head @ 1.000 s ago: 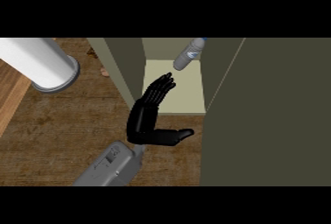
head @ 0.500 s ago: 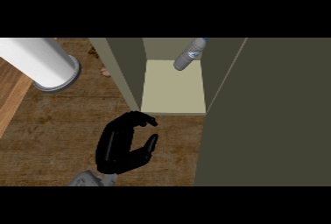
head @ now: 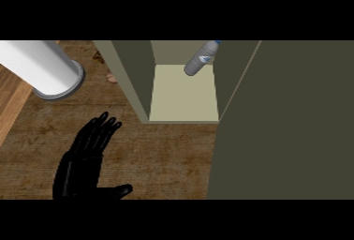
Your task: Pick up the bottled water, place it into the cabinet and close the cabinet
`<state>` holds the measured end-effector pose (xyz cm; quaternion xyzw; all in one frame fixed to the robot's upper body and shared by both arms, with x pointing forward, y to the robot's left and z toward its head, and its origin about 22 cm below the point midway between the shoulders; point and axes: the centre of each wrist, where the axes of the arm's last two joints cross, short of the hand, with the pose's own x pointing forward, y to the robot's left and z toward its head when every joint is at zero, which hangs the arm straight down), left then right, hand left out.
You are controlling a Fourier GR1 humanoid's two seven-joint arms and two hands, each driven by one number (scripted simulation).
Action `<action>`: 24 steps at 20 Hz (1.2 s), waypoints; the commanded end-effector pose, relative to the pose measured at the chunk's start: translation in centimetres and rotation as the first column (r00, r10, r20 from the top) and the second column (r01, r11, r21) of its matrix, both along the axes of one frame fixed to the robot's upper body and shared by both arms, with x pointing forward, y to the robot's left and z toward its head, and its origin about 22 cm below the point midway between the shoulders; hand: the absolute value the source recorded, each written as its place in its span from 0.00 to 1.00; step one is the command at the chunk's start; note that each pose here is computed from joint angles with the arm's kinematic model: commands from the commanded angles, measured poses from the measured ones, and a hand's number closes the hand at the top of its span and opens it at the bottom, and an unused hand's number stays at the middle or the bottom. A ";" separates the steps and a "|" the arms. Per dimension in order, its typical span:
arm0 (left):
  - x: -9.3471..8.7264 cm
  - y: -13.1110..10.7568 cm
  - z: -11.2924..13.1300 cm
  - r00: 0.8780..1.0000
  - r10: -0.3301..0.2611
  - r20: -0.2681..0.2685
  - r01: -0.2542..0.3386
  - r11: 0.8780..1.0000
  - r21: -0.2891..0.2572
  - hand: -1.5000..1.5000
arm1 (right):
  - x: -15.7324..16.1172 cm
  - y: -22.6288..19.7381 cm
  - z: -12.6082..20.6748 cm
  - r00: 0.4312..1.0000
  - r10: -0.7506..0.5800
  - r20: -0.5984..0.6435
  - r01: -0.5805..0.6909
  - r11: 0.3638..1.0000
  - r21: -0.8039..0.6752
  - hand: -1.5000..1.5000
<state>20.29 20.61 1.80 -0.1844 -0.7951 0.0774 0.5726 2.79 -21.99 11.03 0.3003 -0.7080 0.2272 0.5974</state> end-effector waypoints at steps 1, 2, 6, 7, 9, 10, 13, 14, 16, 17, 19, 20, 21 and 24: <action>-1.3 2.9 0.9 0.999 0.028 -0.022 -0.029 0.999 -0.037 0.00 | -0.2 0.9 3.8 0.980 0.170 0.101 -0.154 0.977 -0.146 1.00; -2.3 2.6 0.2 0.999 0.024 -0.026 -0.026 0.998 -0.050 0.00 | -0.1 1.2 4.2 0.976 0.180 0.121 -0.161 0.975 -0.151 1.00; -2.5 5.4 0.6 0.999 0.048 -0.027 -0.049 0.998 -0.047 0.00 | 0.3 2.1 4.6 0.962 0.228 0.151 -0.207 0.968 -0.144 1.00; -2.3 5.2 0.8 0.999 0.042 -0.016 -0.043 0.999 -0.030 0.00 | 0.3 1.8 5.5 0.957 0.236 0.168 -0.206 0.962 -0.179 1.00; -2.9 5.4 1.1 0.999 0.027 -0.027 -0.029 0.999 -0.044 0.00 | 0.7 2.0 5.2 0.945 0.273 0.181 -0.236 0.951 -0.198 1.00; -3.0 5.5 1.9 1.000 0.026 -0.018 -0.027 0.998 -0.054 0.00 | 0.6 2.2 5.0 0.944 0.288 0.162 -0.257 0.947 -0.192 1.00; -4.0 7.4 1.8 1.000 0.024 -0.020 -0.025 0.999 -0.040 0.00 | 0.4 3.3 4.3 0.962 0.245 0.121 -0.239 0.969 -0.062 1.00; -4.4 7.8 1.3 0.999 0.026 -0.024 -0.027 0.999 -0.036 0.00 | 0.3 3.3 4.8 0.965 0.233 0.118 -0.228 0.972 -0.051 1.00; -4.5 7.6 1.8 1.000 -0.003 -0.012 0.002 0.999 -0.050 0.00 | 0.3 4.3 3.7 0.972 0.222 0.077 -0.225 0.974 0.032 1.00; -4.1 8.9 2.0 1.000 0.024 -0.017 -0.025 0.999 -0.037 0.00 | 0.1 4.7 3.5 0.973 0.222 0.059 -0.227 0.969 0.096 1.00; -4.9 9.0 1.9 1.000 -0.008 -0.018 0.008 0.999 -0.045 0.00 | 0.3 5.3 3.1 0.970 0.236 0.057 -0.241 0.963 0.118 1.00; -5.3 8.5 1.7 1.000 -0.017 -0.015 0.016 0.999 -0.050 0.00 | 0.6 5.2 3.2 0.970 0.233 0.070 -0.239 0.965 0.106 1.00; -4.2 9.7 2.9 1.000 -0.019 0.001 0.019 0.999 -0.046 0.00 | 0.7 5.3 3.1 0.969 0.236 0.073 -0.243 0.963 0.116 1.00; -5.1 10.5 2.5 1.000 -0.029 -0.007 0.028 0.999 -0.031 0.00 | 1.0 5.3 2.8 0.962 0.266 0.062 -0.270 0.961 0.066 1.00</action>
